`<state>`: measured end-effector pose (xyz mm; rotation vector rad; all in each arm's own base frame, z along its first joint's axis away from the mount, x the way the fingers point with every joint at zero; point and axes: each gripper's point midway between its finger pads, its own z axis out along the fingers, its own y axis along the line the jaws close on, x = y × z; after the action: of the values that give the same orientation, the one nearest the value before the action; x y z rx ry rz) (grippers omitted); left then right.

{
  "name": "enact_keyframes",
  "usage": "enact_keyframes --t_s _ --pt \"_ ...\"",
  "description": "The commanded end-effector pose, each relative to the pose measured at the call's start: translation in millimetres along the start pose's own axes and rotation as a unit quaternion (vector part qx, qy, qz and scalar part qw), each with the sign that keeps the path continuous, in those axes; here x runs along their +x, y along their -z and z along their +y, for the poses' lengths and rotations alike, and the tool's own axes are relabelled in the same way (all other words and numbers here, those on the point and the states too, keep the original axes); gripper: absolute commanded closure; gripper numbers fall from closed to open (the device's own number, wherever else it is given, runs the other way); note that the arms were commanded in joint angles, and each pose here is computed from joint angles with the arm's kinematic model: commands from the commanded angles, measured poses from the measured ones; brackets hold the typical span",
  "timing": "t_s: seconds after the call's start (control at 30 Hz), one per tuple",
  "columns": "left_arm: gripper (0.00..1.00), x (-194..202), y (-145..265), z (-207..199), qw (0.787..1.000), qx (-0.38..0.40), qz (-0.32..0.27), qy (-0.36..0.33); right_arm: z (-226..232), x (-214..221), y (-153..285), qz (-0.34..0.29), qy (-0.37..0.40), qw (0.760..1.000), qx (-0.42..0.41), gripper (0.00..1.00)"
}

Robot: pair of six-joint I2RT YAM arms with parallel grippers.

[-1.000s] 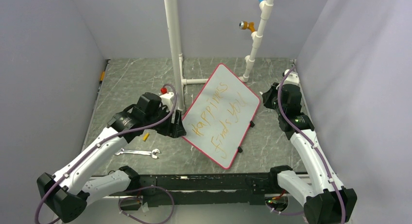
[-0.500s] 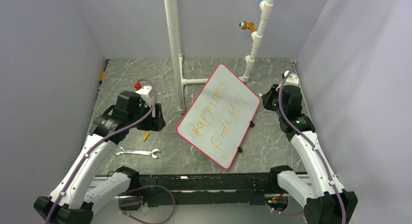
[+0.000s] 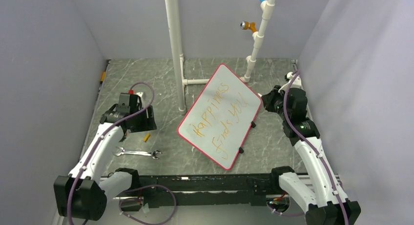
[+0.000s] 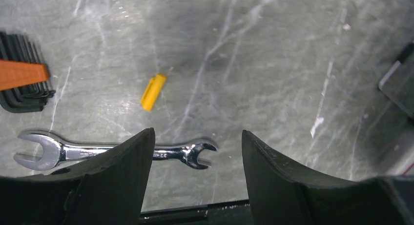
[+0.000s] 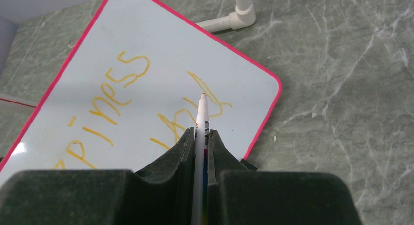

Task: Write a sentence on the whiteboard
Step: Close the whiteboard marker at the center of the board.

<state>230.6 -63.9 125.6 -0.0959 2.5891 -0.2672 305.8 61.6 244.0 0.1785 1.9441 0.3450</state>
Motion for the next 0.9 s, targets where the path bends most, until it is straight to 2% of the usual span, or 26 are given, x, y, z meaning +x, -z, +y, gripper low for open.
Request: enact_keyframes --t_s 0.0,0.13,0.23,0.6,0.87 --pt "0.32 -9.6 -18.5 19.8 0.996 -0.016 -0.029 0.083 12.3 -11.3 10.3 -0.020 -0.004 0.999 -0.030 1.00" --pt "0.31 -17.0 -20.1 24.7 0.983 -0.015 -0.076 0.168 14.2 -8.8 11.6 -0.020 -0.004 0.999 -0.037 1.00" --pt "0.31 -13.0 -29.5 36.7 0.976 -0.043 -0.089 0.192 17.2 -8.0 12.5 -0.018 -0.004 0.999 -0.046 1.00" --pt "0.32 0.3 -70.4 43.0 0.979 -0.042 -0.067 0.187 19.3 1.5 21.9 -0.013 -0.003 0.998 -0.059 1.00" --pt "0.41 21.3 -86.7 42.7 0.978 -0.037 -0.038 0.202 19.0 0.5 24.6 -0.015 -0.001 0.998 -0.058 1.00"
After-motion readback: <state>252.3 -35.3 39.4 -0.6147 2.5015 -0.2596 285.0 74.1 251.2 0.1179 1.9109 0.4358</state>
